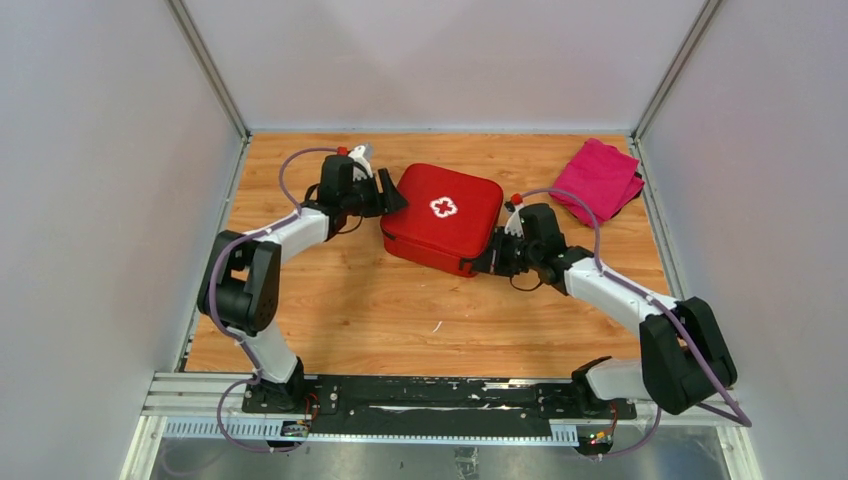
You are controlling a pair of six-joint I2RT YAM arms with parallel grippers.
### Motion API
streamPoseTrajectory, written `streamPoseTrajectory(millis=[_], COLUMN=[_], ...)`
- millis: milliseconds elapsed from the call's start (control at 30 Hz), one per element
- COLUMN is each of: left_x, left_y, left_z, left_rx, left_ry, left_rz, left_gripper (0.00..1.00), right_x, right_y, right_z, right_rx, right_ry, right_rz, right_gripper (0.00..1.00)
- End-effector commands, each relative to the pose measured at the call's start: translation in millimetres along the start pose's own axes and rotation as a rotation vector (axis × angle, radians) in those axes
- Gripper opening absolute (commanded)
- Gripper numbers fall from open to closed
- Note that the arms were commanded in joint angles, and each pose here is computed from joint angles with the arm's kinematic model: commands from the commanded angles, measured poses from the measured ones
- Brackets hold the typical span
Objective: Organize the medicine kit
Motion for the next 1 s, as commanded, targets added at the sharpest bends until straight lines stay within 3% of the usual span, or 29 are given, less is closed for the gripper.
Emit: streamPoseTrajectory(millis=[0,467,733,967], left_x=[16,88,138,139], left_y=[-14,-84,-56,-55], left_z=[-12,-25,-18,-27], left_rx=[-0.008,-0.015,-0.21,-0.33], left_ry=[-0.059,-0.054,0.277,0.305], left_rz=[0.018,0.038,-0.116,-0.105], left_gripper=[0.66,0.68,0.76,0.75], right_x=[1,-6,-9,-12], right_y=[18,41,41,38], right_z=[1,0,-1,-1], right_rx=[0.091,0.235,0.266,0.264], right_ry=[0.008,-0.014,0.008,0.034], right_rz=[0.012,0.119,0.181,0.219], right_gripper=[0.0,0.0,0.0,0.0])
Point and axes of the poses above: each gripper's point midway between its finger pads, its own x axis back along the fingers, its own z axis along the line the jaws close on, y = z × x, the point moved 9 cm from there along x, back along the fingers, and after that the axes turned 8 degrees about x, right-handed, at the moved point
